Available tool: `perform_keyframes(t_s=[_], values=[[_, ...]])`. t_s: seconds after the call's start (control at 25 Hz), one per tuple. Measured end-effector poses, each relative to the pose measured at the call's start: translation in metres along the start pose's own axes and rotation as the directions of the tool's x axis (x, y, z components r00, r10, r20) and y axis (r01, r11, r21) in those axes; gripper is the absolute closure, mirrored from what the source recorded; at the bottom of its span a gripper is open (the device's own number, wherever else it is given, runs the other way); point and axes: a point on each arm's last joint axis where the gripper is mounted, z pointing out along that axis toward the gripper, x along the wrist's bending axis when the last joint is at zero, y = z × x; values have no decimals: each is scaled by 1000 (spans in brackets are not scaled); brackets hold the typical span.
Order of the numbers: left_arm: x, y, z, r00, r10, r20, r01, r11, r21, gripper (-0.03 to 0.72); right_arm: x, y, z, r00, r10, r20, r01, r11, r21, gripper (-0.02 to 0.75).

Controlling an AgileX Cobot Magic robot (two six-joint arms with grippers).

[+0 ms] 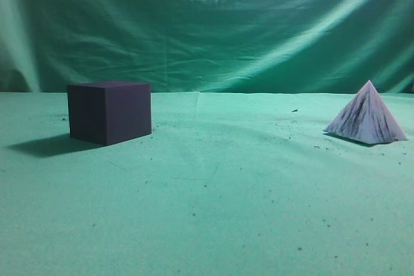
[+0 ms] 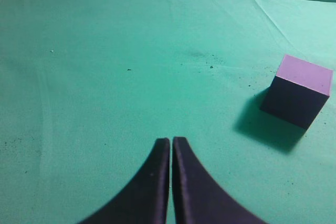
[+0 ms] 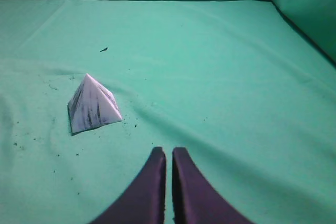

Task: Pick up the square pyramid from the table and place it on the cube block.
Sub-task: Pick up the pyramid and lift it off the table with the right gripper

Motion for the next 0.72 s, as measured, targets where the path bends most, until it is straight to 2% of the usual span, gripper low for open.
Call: perform_keyframes(t_s=[0.72], values=[[0, 0, 0, 1000, 0, 0, 0, 1000, 0, 688, 0, 0, 0, 1000, -1, 0, 1, 1000, 0, 738]])
